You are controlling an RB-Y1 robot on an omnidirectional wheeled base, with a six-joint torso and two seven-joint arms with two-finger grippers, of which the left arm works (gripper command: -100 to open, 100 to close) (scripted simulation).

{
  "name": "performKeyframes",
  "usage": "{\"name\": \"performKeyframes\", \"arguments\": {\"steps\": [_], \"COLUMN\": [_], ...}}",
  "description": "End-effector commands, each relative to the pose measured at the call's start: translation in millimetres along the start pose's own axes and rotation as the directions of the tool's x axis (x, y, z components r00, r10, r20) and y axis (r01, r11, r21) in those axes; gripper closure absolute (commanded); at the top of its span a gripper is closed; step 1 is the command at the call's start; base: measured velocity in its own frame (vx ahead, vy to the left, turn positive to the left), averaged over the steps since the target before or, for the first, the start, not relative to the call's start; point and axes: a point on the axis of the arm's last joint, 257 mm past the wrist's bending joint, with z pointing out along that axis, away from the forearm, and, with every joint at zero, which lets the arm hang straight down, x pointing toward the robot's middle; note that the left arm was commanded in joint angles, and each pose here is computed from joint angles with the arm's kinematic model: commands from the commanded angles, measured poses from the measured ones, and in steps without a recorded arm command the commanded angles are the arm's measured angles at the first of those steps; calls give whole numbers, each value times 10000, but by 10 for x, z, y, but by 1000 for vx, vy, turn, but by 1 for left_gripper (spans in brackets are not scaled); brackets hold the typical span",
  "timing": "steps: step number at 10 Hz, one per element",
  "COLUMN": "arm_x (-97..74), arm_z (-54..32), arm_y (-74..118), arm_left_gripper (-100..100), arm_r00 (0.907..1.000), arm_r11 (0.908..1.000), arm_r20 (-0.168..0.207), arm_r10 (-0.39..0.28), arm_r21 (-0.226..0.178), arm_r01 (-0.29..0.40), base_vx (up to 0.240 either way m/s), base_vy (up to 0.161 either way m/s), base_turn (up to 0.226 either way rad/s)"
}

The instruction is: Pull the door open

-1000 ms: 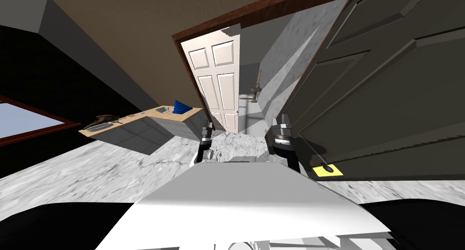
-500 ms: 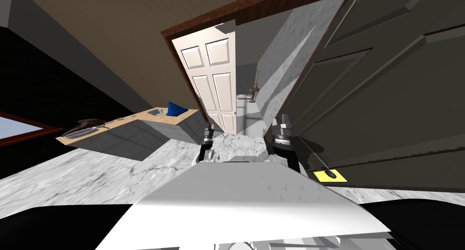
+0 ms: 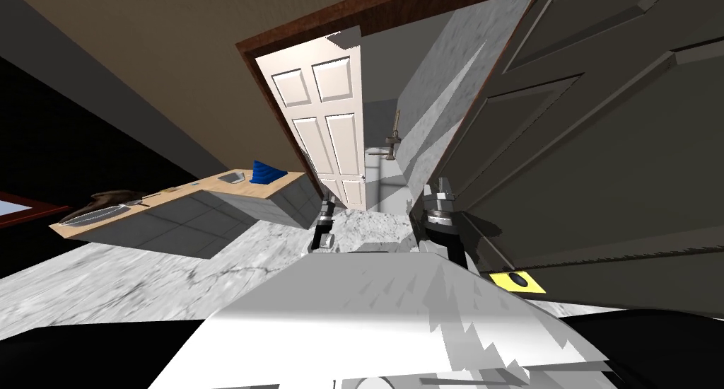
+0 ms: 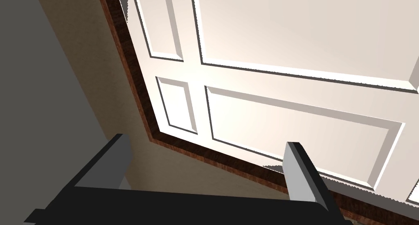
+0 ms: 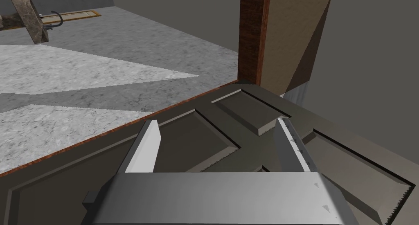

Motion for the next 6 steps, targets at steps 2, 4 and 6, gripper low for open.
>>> {"name": "performKeyframes", "arguments": {"steps": [2, 4, 6], "arm_x": [-13, -20, -30], "arm_z": [-43, -74, -114], "arm_y": [230, 342, 509], "arm_left_gripper": [-100, -100, -100], "arm_r00": [9999, 9999, 9997], "arm_r11": [9991, 9980, 9954], "arm_r20": [-35, -39, -49], "arm_r10": [-129, -167, -246], "arm_r21": [-400, -618, -930], "arm_r01": [127, 165, 241], "base_vx": [102, 93, 85], "base_vy": [-62, -27, -42], "base_turn": [-70, -33, -56]}}
